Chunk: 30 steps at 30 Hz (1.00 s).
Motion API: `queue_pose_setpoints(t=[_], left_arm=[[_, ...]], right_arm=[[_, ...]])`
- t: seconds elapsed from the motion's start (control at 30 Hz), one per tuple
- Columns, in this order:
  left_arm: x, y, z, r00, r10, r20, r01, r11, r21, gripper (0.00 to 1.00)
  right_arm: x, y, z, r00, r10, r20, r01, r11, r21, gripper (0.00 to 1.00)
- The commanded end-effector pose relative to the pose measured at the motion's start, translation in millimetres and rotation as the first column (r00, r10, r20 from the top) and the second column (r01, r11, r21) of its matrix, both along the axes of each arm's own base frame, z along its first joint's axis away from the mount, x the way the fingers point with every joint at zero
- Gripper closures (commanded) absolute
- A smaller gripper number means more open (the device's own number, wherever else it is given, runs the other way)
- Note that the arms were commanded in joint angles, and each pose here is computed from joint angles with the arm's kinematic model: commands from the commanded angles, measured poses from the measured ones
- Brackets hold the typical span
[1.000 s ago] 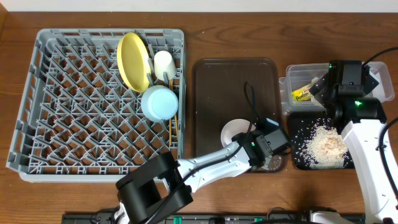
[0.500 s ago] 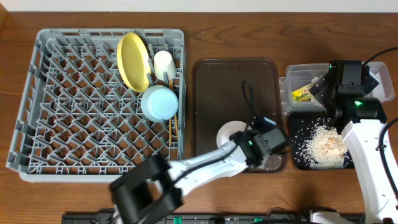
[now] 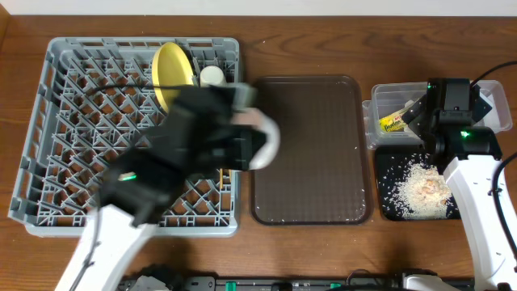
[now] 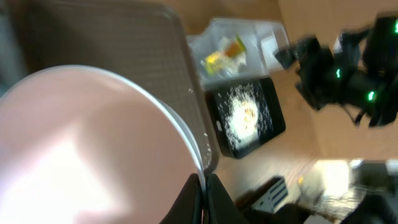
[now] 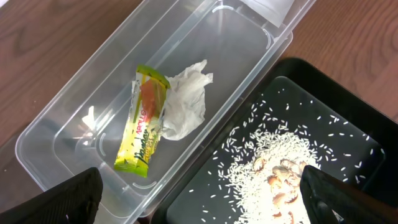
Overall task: Sort waste into correct bins and load items into the dishwasher rack
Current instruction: 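Carry the white bowl left into the dish rack beside the blue bowl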
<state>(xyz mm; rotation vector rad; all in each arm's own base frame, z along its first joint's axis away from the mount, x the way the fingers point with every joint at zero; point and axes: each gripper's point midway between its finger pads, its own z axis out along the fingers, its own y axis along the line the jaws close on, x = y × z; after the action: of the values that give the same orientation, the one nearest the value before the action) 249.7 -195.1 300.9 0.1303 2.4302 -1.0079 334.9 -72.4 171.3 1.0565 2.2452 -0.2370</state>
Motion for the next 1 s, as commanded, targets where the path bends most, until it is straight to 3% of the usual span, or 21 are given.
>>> queue_pose_setpoints(t=[0.0, 0.07, 0.17, 0.3, 0.63, 0.97], left_arm=[[-14, 11, 13, 0.991, -0.133, -0.014, 0.129, 0.980, -0.151, 0.94], [-19, 15, 20, 0.981, -0.194, -0.024, 0.181, 0.947, -0.265, 0.94], [-28, 21, 40, 0.949, -0.315, 0.027, 0.290, 0.832, -0.473, 0.94], [-16, 39, 36, 0.946, -0.322, 0.028, 0.273, 0.750, -0.603, 0.94], [23, 84, -55, 0.958, -0.176, -0.226, -0.024, 0.738, -0.674, 0.94], [33, 108, -124, 0.915, -0.116, -0.387, -0.204, 0.694, -0.691, 0.94]], right_arm=[[-1, -4, 0, 1.000, -0.006, -0.005, 0.006, 1.000, -0.012, 0.01], [-1, -4, 0, 1.000, -0.006, -0.005, 0.006, 1.000, -0.012, 0.01], [-1, -4, 0, 1.000, -0.006, -0.005, 0.006, 1.000, -0.012, 0.01], [-1, -4, 0, 1.000, -0.005, -0.005, 0.005, 1.000, -0.012, 0.01], [-1, -4, 0, 1.000, -0.006, -0.005, 0.006, 1.000, -0.012, 0.01], [-1, -4, 0, 1.000, -0.006, -0.005, 0.006, 1.000, -0.012, 0.01]])
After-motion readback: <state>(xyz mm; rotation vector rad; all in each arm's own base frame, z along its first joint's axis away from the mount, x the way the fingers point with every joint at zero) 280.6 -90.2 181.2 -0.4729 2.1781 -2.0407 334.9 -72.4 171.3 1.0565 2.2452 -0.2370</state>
